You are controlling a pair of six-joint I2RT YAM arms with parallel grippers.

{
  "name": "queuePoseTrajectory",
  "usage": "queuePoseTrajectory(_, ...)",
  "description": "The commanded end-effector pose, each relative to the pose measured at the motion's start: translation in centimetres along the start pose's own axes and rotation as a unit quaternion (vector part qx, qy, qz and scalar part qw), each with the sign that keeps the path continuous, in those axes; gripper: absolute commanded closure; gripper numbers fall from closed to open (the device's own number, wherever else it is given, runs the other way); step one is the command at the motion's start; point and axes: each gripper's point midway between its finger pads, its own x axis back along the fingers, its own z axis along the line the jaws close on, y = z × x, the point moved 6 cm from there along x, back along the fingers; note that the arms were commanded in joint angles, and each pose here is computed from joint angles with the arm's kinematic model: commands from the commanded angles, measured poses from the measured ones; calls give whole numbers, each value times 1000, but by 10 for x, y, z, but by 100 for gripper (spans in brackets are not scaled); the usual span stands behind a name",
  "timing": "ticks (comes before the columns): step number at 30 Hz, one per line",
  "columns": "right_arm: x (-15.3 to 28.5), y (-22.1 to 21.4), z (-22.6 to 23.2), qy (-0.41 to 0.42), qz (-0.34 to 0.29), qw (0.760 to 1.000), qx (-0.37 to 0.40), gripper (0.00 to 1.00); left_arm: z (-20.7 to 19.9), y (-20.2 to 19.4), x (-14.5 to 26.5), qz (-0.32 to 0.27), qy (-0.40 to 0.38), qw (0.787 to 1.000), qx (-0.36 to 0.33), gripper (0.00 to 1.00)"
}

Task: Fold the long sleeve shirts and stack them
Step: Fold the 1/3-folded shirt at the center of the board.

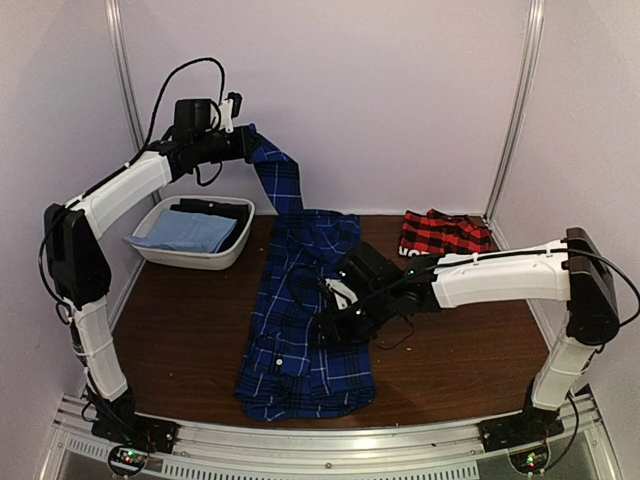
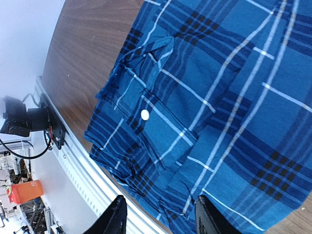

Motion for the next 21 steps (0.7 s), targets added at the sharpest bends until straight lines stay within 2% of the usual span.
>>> queuePoseTrajectory(1, 22, -19, -27, -73, -12, 997, 16, 51, -10, 29, 17, -52, -10, 998, -23, 100)
queuePoseTrajectory(5, 32, -32, -55, -121, -29, 992, 2, 50, -10, 30, 13, -54, -14, 998, -22, 100)
queuePoseTrajectory(12, 48, -24, -88, -139, -70, 987, -28, 52, -13, 30, 4, -48, -34, 998, -22, 100)
queuePoseTrajectory(15, 54, -10, -96, -147, -88, 985, -31, 53, -19, 18, -1, -23, -77, 997, -19, 100)
queuePoseTrajectory(21, 79, 36, -111, -144, -151, 977, -41, 53, -31, -31, -2, 68, -152, 986, 19, 100)
